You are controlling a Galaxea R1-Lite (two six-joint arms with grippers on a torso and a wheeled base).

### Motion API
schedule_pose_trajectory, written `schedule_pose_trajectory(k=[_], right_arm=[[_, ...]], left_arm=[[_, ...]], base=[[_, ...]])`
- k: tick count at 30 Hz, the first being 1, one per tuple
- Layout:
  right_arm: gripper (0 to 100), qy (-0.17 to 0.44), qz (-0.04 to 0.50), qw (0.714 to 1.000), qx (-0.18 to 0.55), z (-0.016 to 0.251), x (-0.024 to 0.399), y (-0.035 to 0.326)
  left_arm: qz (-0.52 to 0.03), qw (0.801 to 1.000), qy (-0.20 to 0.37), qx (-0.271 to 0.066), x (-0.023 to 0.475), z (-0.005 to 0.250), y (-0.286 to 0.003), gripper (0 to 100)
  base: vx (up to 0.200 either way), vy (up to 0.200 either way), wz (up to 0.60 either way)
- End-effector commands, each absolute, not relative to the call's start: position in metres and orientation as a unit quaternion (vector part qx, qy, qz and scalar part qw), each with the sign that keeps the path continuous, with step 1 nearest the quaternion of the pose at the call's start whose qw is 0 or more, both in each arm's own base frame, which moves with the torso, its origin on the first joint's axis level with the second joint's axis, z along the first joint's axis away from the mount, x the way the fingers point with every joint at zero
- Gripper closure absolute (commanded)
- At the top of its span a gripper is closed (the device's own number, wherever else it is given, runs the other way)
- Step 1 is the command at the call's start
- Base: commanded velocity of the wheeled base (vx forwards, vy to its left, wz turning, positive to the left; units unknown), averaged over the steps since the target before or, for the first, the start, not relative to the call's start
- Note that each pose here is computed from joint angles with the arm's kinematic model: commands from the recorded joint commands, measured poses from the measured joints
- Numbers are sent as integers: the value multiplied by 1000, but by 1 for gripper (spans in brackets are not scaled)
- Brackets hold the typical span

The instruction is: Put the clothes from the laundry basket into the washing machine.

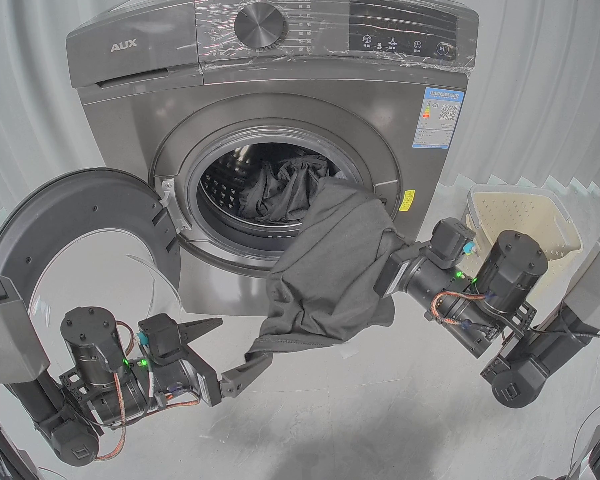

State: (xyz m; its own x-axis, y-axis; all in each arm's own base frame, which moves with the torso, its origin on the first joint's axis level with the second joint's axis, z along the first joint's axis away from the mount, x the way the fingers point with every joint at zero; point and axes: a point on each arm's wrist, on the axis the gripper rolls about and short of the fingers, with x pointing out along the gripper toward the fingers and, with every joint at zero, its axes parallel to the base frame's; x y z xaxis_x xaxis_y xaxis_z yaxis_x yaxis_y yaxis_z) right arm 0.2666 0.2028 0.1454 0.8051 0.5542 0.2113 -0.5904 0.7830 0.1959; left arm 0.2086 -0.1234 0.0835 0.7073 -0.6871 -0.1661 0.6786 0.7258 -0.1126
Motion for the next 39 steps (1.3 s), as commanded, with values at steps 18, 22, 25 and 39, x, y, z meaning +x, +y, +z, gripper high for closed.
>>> schedule_pose_trajectory(k=[18,22,25,39], right_arm=[[100,-35,374,917,131,131,232,245],[100,-17,387,914,124,117,229,258],[100,-12,397,910,122,112,227,267],[100,-11,427,896,125,107,216,291]], left_arm=[[-399,909,118,-4,207,72,-125,0],[-401,910,108,-6,208,76,-127,0],[-402,909,109,-5,208,75,-128,0],[-400,908,124,-8,211,68,-128,0]], base=[[0,0,0],[0,0,0],[0,0,0],[0,0,0]])
